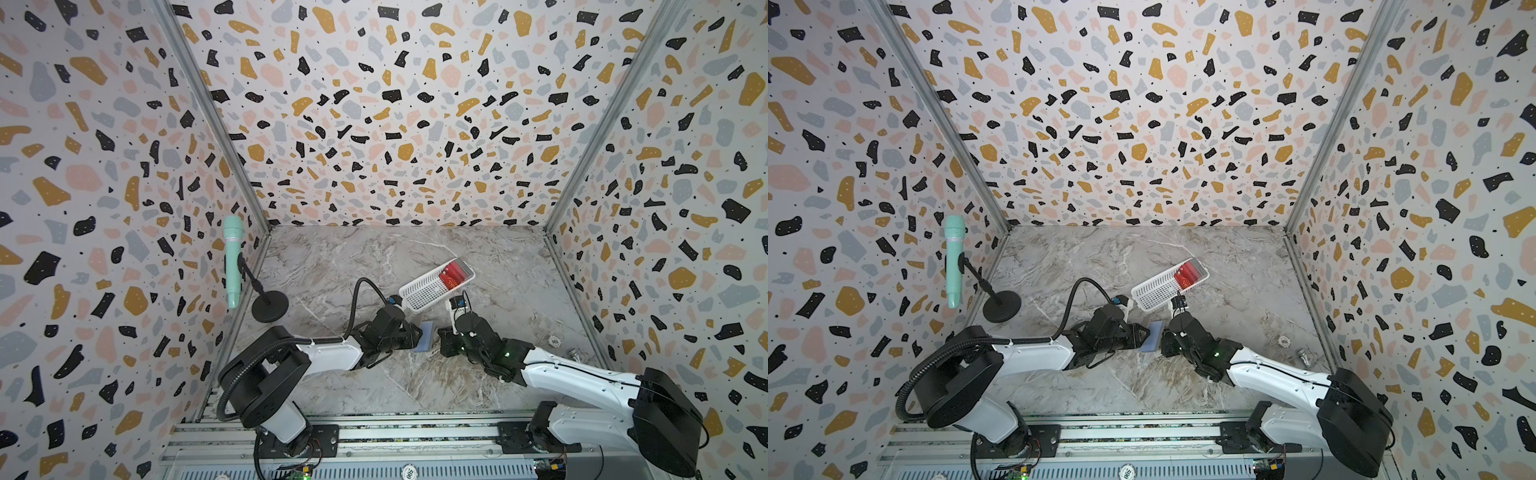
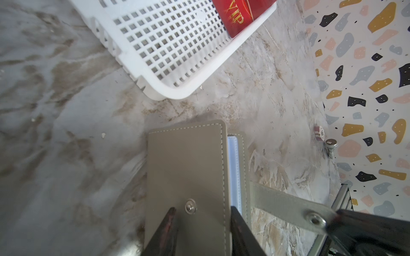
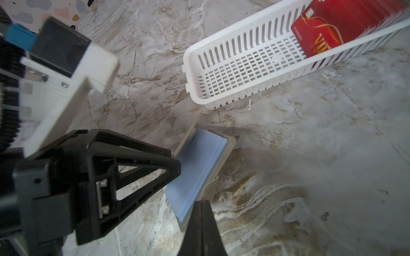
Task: Insert credit cards into a card holder
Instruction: Open the card holder at the center of the table.
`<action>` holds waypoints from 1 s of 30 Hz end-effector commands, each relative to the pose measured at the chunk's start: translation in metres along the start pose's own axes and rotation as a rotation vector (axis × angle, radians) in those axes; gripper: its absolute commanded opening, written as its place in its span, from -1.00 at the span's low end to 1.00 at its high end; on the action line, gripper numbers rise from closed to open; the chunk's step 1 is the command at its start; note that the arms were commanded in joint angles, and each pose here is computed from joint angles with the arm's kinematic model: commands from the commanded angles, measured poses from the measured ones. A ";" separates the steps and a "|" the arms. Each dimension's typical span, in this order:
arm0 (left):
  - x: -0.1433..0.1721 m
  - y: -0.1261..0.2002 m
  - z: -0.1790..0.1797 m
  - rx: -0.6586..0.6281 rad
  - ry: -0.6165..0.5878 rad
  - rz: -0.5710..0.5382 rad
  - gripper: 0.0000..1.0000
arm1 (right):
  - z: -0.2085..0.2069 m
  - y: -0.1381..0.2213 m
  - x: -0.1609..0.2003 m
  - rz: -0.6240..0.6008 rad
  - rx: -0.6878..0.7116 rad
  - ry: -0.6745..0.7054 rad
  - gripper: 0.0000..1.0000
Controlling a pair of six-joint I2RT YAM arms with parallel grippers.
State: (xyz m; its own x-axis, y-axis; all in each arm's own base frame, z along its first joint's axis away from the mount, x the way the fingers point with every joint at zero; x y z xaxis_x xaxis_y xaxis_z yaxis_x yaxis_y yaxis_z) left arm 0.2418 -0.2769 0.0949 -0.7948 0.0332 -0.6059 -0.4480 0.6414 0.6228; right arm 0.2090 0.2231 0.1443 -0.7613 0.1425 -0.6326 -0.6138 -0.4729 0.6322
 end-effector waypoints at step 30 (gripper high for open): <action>0.015 0.026 0.015 0.097 0.233 -0.118 -0.92 | 0.026 -0.027 -0.013 0.080 -0.039 0.001 -0.49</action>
State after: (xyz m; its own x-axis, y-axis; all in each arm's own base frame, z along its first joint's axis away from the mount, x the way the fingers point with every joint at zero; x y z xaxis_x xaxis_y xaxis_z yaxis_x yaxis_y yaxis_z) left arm 0.2247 -0.2497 0.0876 -0.8252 -0.1617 -0.5411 -0.4916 0.6773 0.5474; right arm 0.2285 0.2491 0.1442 -0.7966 0.1272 -0.5910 -0.5611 -0.5197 0.6443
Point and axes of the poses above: each gripper's point midway between its finger pads, its own y axis back along the fingers, its own z axis along the line the jaws close on, x = y × z, the point moved 5 cm from there along y, back along the fingers, and after that the axes turned 12 degrees about -y, right-handed, at the moved point
